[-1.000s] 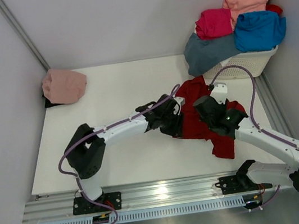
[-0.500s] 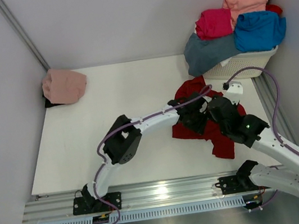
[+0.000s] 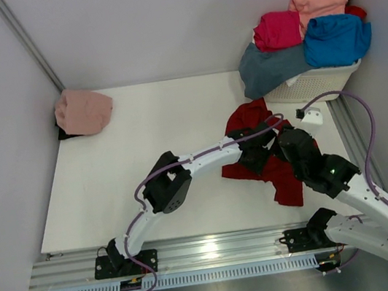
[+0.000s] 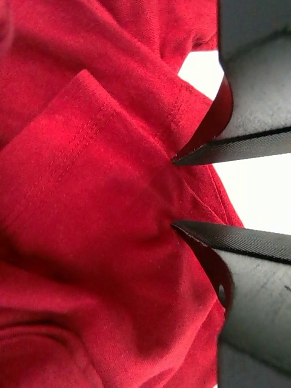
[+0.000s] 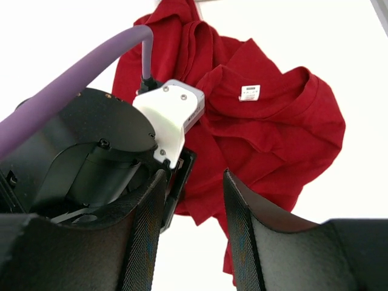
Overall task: Fold and stack the t-shirts
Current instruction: Flatten out the tshirt
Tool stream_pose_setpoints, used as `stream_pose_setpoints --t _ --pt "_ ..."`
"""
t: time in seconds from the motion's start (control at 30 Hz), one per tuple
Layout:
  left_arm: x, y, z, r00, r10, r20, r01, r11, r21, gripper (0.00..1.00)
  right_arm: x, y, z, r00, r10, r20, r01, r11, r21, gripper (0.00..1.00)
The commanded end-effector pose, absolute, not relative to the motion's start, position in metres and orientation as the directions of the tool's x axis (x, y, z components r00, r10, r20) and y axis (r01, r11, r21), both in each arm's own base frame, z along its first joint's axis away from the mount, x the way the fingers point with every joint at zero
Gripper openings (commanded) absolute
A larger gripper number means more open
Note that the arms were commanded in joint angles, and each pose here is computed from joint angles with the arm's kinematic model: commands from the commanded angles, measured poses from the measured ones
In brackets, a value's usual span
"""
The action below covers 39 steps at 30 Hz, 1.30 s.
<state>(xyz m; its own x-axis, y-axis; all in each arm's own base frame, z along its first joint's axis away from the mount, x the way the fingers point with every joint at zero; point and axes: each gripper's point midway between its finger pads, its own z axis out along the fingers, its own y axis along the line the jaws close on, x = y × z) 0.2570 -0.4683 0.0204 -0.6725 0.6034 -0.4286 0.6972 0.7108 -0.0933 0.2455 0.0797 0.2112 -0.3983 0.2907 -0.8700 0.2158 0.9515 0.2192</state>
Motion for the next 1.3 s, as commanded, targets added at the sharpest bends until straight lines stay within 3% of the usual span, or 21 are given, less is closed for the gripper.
stream_pose_setpoints --t 0.0,0.1,0.2,0.23,0.57,0.87,1.07,1.2,1.23,1.27 --pt "0.268 -0.460 0.024 -0.663 0.607 -0.438 0.681 0.732 -0.016 0.45 0.251 0.093 0.217 -0.384 0.309 -0.870 0.169 0.950 0.263 0.46" --pt "0.273 -0.460 0.032 -0.660 0.593 -0.462 0.671 0.742 -0.006 0.37 0.251 0.095 0.216 -0.389 0.304 -0.870 0.156 0.952 0.263 0.45" --pt "0.273 -0.461 0.034 -0.658 0.589 -0.469 0.671 0.741 -0.011 0.15 0.252 0.097 0.215 -0.391 0.303 -0.869 0.147 0.953 0.267 0.43" --pt "0.273 -0.461 0.033 -0.660 0.589 -0.467 0.670 0.742 -0.010 0.01 0.252 0.098 0.215 -0.390 0.306 -0.868 0.148 0.952 0.269 0.43" --pt "0.281 -0.443 0.048 -0.667 0.561 -0.490 0.618 0.784 0.057 0.00 0.253 0.100 0.212 -0.392 0.293 -0.872 0.133 0.956 0.261 0.43" --pt "0.307 -0.396 0.183 -0.642 0.326 -0.694 0.474 0.880 -0.025 0.01 0.257 0.107 0.197 -0.413 0.292 -0.863 0.127 0.956 0.263 0.43" --pt "0.312 -0.343 0.244 -0.627 0.145 -0.765 0.350 0.930 -0.111 0.01 0.264 0.119 0.176 -0.459 0.268 -0.847 0.112 0.963 0.243 0.44" --pt "0.312 -0.276 0.225 -0.684 0.015 -0.730 0.145 0.983 -0.115 0.01 0.267 0.128 0.159 -0.508 0.248 -0.825 0.107 0.968 0.225 0.44" --pt "0.302 -0.258 0.195 -0.728 0.018 -0.685 0.108 0.990 -0.089 0.00 0.267 0.129 0.156 -0.516 0.246 -0.821 0.106 0.969 0.223 0.44" --pt "0.295 -0.248 0.206 -0.720 -0.054 -0.692 0.068 0.987 -0.147 0.01 0.268 0.132 0.150 -0.530 0.242 -0.813 0.104 0.970 0.221 0.44"
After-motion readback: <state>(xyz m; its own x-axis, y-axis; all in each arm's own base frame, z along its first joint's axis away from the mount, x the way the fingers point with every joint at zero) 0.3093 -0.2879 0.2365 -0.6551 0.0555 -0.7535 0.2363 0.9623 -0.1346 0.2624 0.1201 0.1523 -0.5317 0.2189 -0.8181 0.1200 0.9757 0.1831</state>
